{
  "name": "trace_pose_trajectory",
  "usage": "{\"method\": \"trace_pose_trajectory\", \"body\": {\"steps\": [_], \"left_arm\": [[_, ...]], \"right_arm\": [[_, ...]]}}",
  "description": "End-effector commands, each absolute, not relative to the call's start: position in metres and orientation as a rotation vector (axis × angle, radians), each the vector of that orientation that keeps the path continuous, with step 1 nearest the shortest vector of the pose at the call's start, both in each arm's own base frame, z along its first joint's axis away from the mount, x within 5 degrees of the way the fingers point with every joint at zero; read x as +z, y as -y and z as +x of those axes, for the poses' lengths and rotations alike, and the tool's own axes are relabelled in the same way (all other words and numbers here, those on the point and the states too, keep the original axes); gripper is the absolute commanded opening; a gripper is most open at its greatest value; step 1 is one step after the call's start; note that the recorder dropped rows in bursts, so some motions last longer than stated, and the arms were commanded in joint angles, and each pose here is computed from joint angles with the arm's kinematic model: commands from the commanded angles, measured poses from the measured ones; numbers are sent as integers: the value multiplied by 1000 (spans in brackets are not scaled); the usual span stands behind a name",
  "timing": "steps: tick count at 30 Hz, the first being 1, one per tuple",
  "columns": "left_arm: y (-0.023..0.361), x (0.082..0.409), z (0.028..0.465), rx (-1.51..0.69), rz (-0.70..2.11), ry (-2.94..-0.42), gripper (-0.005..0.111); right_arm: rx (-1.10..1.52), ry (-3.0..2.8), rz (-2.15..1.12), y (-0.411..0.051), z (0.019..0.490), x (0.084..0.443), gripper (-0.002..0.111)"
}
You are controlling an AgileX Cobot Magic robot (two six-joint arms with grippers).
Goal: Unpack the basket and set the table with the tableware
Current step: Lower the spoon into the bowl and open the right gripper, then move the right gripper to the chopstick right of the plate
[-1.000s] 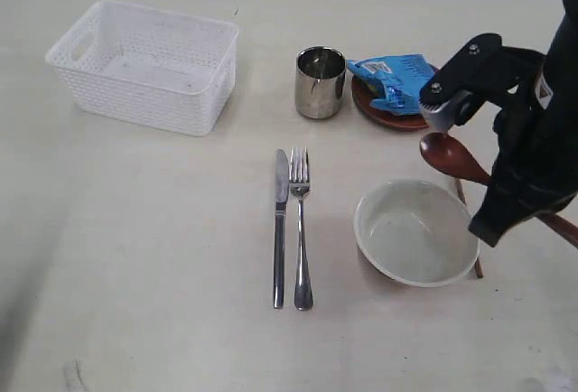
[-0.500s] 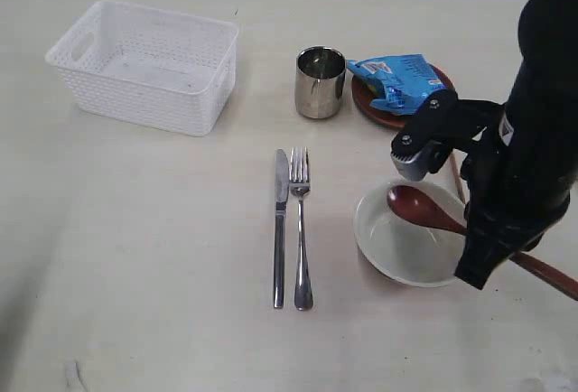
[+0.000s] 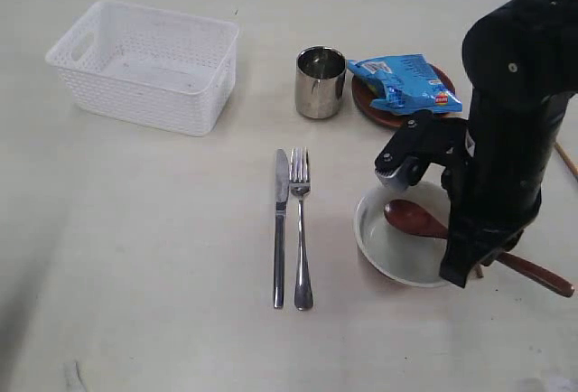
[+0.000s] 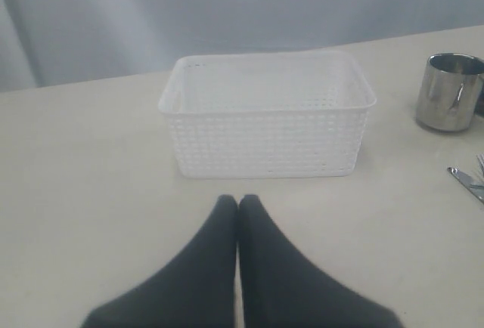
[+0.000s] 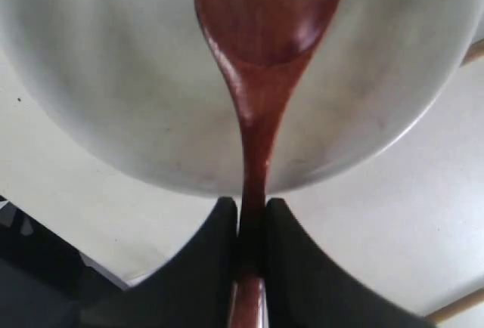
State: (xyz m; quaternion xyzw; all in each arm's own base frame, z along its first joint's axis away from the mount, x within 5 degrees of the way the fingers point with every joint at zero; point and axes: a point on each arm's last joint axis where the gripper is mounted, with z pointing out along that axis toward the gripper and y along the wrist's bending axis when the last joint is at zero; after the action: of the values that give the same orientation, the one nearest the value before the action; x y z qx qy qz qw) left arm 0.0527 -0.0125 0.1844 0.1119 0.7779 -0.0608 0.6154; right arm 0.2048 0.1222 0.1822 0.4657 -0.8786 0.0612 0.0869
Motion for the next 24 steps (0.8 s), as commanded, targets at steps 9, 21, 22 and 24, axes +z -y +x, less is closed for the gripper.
{"method": "trace_pose_trajectory", "body": {"steps": [9,21,22,24], "left_arm": [[13,184,52,-144,264,-1790,0],[13,184,52,-144,264,-1790,0],[13,184,52,-144,264,-1790,0],[13,184,52,-144,264,-1790,0]], "right_arm": [[217,2664,1331,-122,211,188,46],[496,3070,754,-116,254,241,47],[416,3089,578,-102,260,238,44],[166,3110,331,-83,270,230,38]]}}
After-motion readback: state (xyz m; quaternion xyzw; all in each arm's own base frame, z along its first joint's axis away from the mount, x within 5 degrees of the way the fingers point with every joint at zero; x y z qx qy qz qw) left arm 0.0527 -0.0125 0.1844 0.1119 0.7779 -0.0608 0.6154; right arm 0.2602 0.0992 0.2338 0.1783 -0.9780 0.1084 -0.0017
